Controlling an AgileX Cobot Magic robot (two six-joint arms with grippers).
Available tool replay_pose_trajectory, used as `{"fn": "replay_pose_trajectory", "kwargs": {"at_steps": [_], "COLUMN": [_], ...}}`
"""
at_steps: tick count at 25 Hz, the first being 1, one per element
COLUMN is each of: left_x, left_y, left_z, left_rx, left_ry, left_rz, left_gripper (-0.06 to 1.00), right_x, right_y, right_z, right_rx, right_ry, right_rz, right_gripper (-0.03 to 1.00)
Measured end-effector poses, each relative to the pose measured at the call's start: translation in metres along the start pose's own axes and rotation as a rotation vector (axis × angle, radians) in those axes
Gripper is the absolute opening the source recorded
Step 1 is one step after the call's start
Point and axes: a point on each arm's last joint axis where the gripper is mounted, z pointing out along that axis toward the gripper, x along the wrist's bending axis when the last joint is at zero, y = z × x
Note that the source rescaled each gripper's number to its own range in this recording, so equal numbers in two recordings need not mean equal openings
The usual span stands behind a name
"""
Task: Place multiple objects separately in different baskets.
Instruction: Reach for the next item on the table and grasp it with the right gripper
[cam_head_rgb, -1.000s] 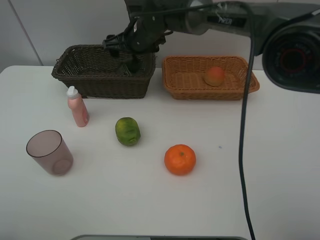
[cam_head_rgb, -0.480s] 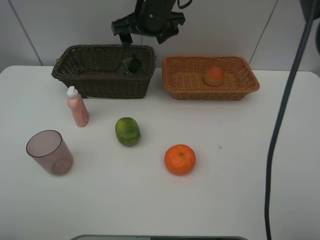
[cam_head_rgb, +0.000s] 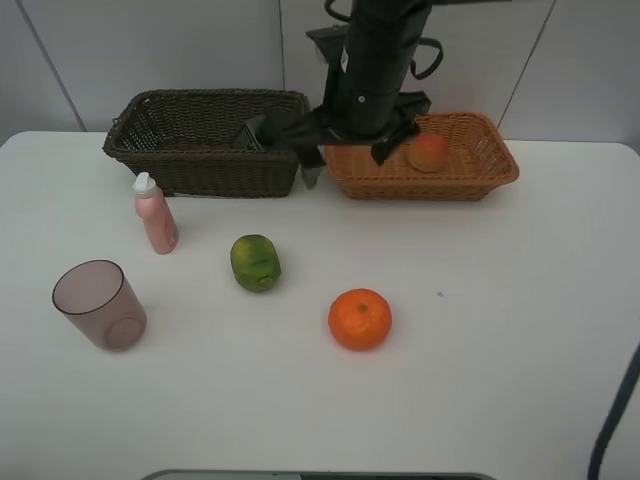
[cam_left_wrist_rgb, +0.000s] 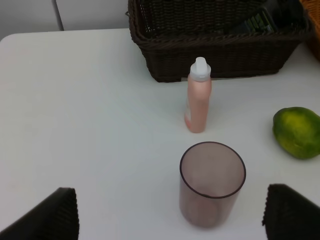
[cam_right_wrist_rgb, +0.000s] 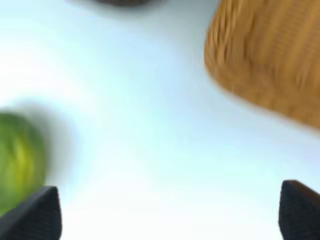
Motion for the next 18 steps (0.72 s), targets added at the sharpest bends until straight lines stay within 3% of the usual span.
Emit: {"fn": "replay_pose_trajectory", "kwargs": {"at_steps": [8,18], "left_x": [0.0,0.0], "left_y": [0.0,0.0], "left_z": [0.0,0.0], "left_rx": [0.0,0.0], "left_ry": [0.0,0.0], "left_rz": [0.0,0.0], "left_gripper": [0.95,0.95], "right_x": [-0.01,-0.002], "right_y": [-0.071,-0.098], "right_z": [0.028,0.047], "right_rx": [0.144,0.19], "right_ry": [-0.012,0.005], "right_rz": [0.078,0.276], "right_gripper": [0.87,0.87]}}
